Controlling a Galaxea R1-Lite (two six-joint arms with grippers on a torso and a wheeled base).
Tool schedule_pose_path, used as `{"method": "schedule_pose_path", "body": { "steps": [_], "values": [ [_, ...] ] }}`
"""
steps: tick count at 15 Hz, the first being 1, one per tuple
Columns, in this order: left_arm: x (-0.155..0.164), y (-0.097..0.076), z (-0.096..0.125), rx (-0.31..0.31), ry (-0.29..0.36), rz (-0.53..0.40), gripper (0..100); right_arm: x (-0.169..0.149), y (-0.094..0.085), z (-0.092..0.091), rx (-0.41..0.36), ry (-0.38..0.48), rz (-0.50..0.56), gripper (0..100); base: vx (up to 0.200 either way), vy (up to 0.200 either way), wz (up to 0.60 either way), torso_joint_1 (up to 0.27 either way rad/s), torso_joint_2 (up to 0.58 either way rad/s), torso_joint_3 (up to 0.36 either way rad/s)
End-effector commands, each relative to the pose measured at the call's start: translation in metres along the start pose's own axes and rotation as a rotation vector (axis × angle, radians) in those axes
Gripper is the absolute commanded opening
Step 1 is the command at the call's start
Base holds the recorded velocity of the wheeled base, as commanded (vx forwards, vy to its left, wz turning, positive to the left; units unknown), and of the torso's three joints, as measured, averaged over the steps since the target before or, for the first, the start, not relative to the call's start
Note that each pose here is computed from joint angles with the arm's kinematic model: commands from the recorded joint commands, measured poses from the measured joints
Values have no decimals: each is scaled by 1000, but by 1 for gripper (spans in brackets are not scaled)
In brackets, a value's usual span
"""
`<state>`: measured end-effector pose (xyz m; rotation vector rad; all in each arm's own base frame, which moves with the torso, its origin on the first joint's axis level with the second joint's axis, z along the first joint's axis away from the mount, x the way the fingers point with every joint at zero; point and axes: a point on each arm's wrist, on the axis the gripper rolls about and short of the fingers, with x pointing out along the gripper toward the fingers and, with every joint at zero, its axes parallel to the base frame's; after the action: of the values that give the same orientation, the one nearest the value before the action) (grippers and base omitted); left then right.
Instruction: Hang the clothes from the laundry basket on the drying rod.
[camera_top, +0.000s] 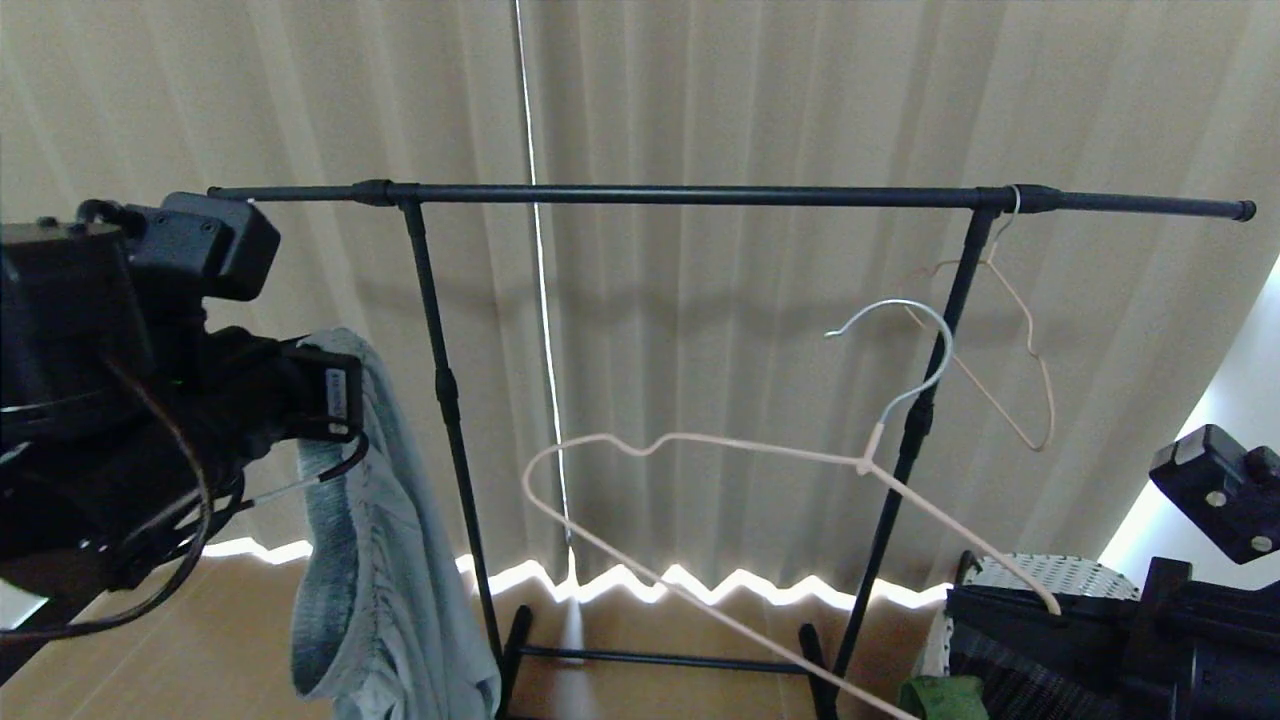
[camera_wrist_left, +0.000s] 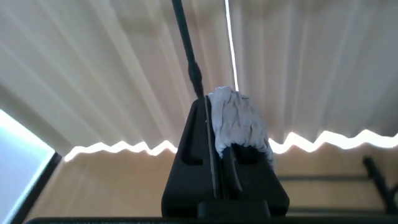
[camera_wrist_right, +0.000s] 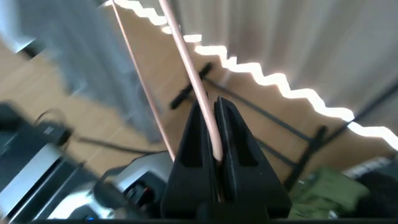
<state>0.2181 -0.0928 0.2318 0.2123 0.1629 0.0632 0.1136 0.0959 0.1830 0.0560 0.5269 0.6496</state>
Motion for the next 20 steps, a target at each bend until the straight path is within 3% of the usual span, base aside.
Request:
{"method": "schedule_pose_path", "body": {
  "steps": [1, 2, 4, 7, 11, 15, 20],
  "values": [
    [33, -21, 2, 16, 43, 1, 0, 3, 10, -1, -28, 17, 58, 0, 0, 0, 0, 0, 0, 0],
    [36, -23, 3, 19, 48, 2, 0, 4, 14, -1, -38, 10, 81, 0, 0, 0, 0, 0, 0, 0],
    [41, -25, 1, 58, 118, -5, 0, 12, 21, -1, -58, 19, 115, 0, 0, 0, 0, 0, 0, 0],
    [44, -27, 7, 74, 142, -2, 0, 33, 26, -1, -57, 70, 113, 0, 0, 0, 0, 0, 0, 0],
    [44, -29, 4, 82, 153, -11, 0, 67, 37, 14, 34, 73, 63, 0, 0, 0, 0, 0, 0, 0],
    [42, -29, 0, 118, 210, -18, 0, 93, 44, 31, 106, 43, -15, 0, 0, 0, 0, 0, 0, 0],
    [44, -29, -1, 105, 218, -11, 0, 113, 59, 36, 109, 53, 0, 0, 0, 0, 0, 0, 0, 0]
  ]
}}
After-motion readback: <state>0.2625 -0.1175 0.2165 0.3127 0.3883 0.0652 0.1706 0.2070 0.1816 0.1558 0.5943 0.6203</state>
